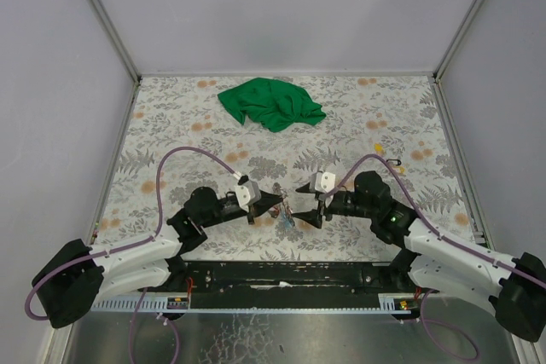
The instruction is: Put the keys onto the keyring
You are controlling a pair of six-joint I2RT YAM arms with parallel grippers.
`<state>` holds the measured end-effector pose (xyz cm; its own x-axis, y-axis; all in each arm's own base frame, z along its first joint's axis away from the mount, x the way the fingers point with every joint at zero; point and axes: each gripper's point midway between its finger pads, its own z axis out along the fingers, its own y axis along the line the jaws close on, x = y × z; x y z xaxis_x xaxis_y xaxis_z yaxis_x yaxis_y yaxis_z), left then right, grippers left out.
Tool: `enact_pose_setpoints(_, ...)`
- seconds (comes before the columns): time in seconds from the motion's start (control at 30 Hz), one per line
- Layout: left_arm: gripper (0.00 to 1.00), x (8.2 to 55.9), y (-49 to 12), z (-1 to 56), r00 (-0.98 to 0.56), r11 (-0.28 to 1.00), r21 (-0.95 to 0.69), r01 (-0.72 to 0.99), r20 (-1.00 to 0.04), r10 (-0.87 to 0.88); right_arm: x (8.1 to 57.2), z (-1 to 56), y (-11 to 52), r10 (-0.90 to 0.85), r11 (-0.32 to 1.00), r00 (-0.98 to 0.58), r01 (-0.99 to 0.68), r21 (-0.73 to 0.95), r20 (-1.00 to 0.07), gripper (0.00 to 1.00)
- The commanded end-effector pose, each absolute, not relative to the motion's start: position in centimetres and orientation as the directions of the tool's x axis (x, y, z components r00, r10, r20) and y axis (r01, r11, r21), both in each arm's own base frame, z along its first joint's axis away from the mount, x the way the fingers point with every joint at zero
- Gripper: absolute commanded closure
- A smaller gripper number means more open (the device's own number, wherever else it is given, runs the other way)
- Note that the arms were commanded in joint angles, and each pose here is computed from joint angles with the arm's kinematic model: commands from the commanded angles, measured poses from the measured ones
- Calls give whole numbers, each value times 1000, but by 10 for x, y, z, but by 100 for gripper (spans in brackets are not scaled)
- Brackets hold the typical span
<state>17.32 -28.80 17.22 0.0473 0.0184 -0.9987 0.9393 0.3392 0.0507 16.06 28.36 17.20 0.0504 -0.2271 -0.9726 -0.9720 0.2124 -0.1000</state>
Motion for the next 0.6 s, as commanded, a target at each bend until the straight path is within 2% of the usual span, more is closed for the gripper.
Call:
enact_pose_setpoints(0.0,100,176,-288,195,264,332,240,912,-964,-28,152,188,285,-183,105,293,-943,-315,-939,30)
enact_pose_setpoints(0.23,100,171,-284,192,517,300,489,819,-856,-15,154,195,284,-235,35,408,-904,-427,-883,34)
enact_pose_setpoints(0.4,100,170,-284,198,621,277,599,751,-784,12,155,192,286,-264,-9,424,-899,-437,-866,41)
enact_pose_setpoints(0.57,100,169,-286,195,643,239,631,739,-765,34,158,198,290,-229,-9,483,-869,-494,-845,48)
